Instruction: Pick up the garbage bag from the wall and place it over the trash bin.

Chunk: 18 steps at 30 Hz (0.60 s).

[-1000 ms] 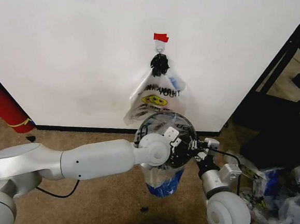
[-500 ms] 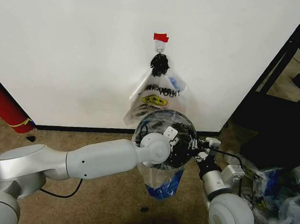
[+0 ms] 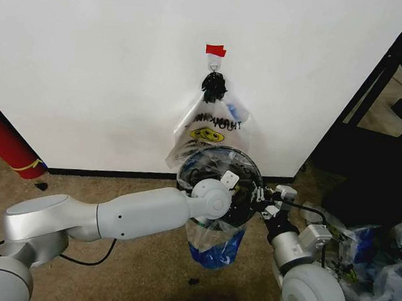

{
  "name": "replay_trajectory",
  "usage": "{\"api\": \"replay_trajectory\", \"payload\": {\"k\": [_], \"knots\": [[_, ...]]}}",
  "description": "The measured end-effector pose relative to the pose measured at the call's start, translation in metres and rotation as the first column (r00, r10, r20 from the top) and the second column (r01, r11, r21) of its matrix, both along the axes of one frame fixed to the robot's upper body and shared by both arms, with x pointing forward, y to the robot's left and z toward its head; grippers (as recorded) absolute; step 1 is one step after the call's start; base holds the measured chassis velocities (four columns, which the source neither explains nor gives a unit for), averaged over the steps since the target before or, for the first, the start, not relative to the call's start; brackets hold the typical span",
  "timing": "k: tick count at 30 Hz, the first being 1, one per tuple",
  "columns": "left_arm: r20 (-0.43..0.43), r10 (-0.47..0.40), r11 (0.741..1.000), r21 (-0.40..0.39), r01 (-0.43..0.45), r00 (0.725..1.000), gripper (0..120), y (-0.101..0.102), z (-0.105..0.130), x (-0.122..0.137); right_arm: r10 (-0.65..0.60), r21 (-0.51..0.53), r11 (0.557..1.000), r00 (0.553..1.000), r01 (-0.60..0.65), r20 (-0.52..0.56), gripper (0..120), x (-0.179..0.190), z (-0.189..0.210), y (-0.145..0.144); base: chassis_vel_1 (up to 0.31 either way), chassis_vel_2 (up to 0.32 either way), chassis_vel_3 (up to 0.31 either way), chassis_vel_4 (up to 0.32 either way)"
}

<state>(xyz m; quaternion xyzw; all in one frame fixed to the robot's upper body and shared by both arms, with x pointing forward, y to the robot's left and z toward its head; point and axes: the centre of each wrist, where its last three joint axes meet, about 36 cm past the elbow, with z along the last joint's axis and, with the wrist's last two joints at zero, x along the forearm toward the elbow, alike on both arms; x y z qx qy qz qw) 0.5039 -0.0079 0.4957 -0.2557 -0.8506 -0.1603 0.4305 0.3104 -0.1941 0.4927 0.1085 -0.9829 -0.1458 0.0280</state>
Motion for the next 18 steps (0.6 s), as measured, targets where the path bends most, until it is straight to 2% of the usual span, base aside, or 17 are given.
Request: {"api": "replay_trajectory", "payload": {"k": [14,18], "knots": [[-0.003,0.014,1.000,0.023,-0.014,1.000,0,0.000,-0.014,0.004,0.014,0.016,1.000,1.000,-0.014,-0.003,1,-0.002,0.004,-0.001,0.000,0.000,0.000,0.000],[0.020,-0.014,1.000,-0.026,0.014,1.000,0,0.009,0.009,-0.009,-0.026,0.009,1.000,0.999,0.026,-0.043,1,0.013,-0.012,-0.007,0.000,0.000,0.000,0.000]]}}
